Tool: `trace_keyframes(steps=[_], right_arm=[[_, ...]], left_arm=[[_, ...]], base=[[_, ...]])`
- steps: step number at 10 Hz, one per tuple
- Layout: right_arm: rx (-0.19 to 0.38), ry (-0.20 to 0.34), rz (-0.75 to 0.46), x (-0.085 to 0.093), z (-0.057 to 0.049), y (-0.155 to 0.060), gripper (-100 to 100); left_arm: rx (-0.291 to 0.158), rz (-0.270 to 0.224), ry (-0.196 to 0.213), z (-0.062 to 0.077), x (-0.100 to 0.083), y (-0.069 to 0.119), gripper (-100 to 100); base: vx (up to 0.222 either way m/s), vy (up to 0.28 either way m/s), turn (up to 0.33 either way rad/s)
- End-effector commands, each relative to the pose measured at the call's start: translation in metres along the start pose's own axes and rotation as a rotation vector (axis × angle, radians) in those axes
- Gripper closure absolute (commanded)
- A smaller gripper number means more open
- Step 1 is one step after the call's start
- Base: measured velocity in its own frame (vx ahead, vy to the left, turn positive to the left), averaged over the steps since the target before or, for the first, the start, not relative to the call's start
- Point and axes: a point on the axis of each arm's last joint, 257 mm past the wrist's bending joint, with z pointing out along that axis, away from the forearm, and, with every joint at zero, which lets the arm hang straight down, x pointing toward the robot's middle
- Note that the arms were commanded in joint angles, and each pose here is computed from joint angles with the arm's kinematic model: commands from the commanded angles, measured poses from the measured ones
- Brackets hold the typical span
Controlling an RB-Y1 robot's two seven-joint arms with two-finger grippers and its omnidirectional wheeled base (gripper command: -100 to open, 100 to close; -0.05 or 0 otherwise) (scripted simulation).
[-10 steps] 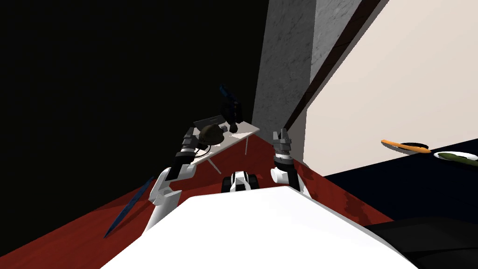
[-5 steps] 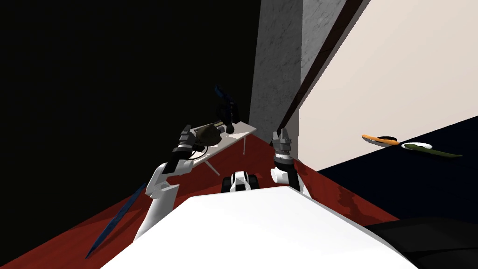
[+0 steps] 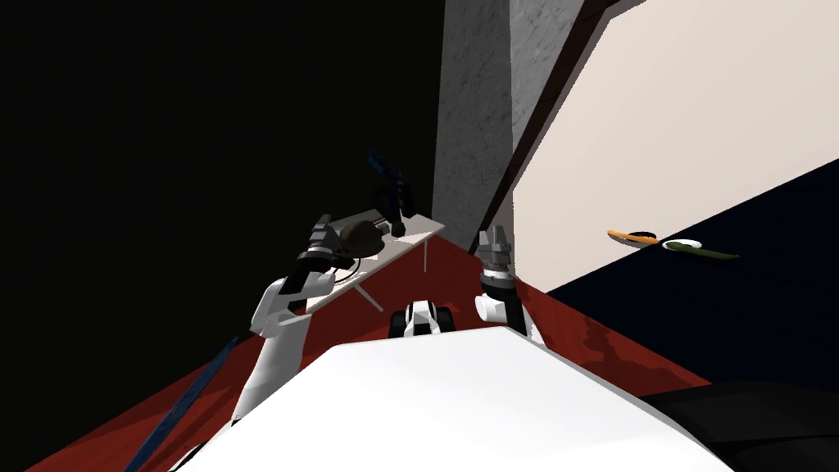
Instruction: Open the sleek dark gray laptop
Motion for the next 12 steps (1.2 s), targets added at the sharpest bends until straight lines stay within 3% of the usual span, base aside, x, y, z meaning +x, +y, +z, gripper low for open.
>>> trace_keyframes(steps=[1, 2, 5, 7, 12], right_arm=[[0.0, 0.0, 0.0, 0.0, 0.0, 0.0, 0], [0.0, 0.0, 0.0, 0.0, 0.0, 0.0, 0], [0.0, 0.0, 0.0, 0.0, 0.0, 0.0, 0], [0.0, 0.0, 0.0, 0.0, 0.0, 0.0, 0], [0.0, 0.0, 0.0, 0.0, 0.0, 0.0, 0]], left_arm=[[-0.036, -0.006, -0.017, 0.01, -0.011, 0.005, -100], [-0.054, -0.01, -0.033, 0.018, -0.021, 0.006, -100], [-0.09, -0.015, -0.053, 0.026, -0.033, 0.011, -100], [-0.129, -0.025, -0.09, 0.04, -0.057, 0.013, -100], [-0.217, -0.039, -0.141, 0.049, -0.085, 0.028, -100]], base=[[0.005, -0.005, -0.095], [0.009, -0.006, -0.146], [0.013, -0.006, -0.107], [0.029, -0.014, -0.186], [0.033, -0.005, -0.099]])
